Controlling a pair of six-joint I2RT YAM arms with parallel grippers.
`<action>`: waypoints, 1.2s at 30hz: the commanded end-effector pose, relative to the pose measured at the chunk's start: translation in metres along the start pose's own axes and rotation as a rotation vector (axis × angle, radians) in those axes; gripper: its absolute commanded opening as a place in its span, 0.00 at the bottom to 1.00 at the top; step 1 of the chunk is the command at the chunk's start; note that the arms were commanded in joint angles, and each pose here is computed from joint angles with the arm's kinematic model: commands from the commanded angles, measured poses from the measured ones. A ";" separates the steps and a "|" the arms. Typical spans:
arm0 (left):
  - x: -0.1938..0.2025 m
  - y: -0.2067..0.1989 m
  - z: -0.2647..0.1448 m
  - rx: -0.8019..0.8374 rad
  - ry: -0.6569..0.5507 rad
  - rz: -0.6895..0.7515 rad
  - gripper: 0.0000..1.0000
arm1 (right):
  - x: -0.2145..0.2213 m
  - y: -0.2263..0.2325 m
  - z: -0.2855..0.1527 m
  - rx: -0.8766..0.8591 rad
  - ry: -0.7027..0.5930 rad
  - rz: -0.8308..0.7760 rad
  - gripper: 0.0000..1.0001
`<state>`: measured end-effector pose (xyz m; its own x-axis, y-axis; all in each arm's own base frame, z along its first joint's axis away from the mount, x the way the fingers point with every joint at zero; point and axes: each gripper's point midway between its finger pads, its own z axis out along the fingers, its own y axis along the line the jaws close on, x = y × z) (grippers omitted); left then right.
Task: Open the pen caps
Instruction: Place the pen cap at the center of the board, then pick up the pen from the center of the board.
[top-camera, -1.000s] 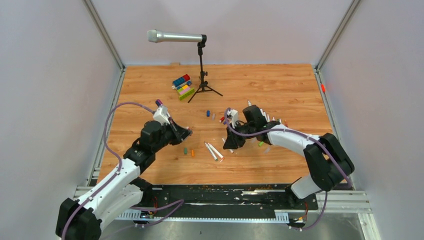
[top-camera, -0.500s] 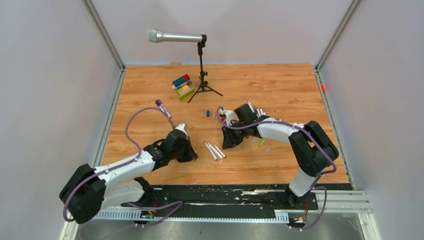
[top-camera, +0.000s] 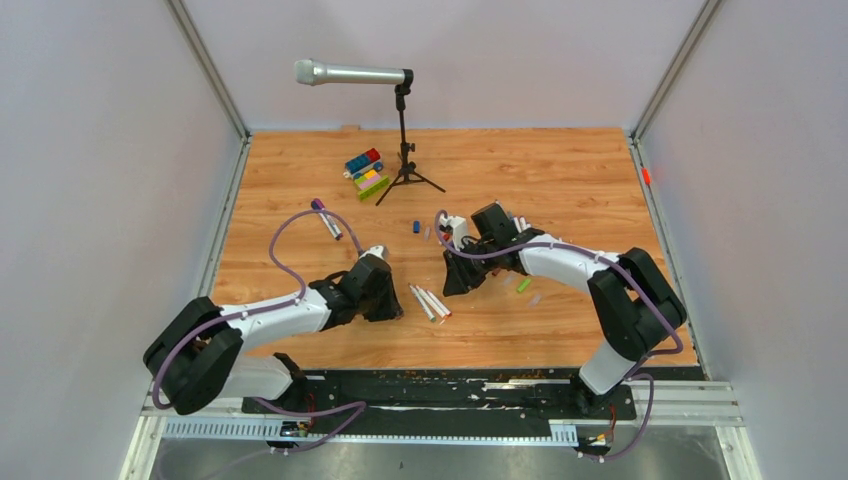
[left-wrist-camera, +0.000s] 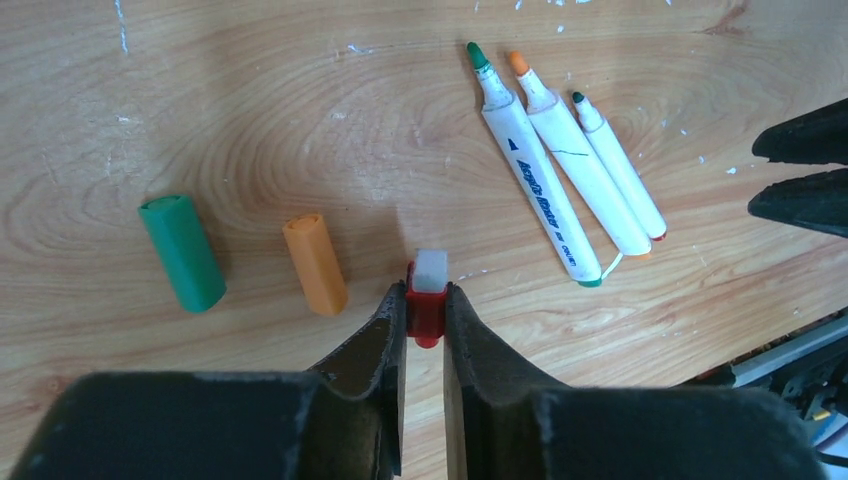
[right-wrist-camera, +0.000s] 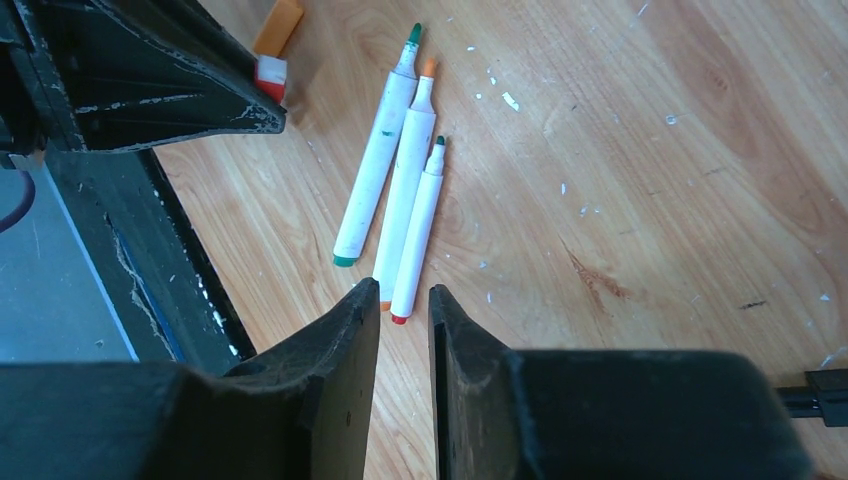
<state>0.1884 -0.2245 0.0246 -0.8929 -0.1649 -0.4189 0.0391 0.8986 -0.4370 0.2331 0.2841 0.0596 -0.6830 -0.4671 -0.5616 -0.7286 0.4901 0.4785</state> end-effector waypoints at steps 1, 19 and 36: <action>-0.018 -0.011 -0.002 0.008 -0.063 -0.005 0.24 | -0.019 0.011 -0.010 -0.035 -0.046 -0.050 0.26; -0.111 0.007 -0.064 -0.055 -0.347 0.112 0.72 | -0.024 0.037 -0.067 -0.244 -0.066 -0.378 0.32; -0.231 0.138 -0.055 -0.293 -0.388 -0.289 0.87 | -0.029 0.017 -0.103 -0.244 -0.178 -0.329 0.34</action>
<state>0.3498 -0.0526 0.1078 -0.5784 -0.4758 -0.6626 -0.2692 0.8781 -0.3956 0.2352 0.2296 0.1390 -0.4583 -0.4533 -0.7645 -0.8873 0.1831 0.4234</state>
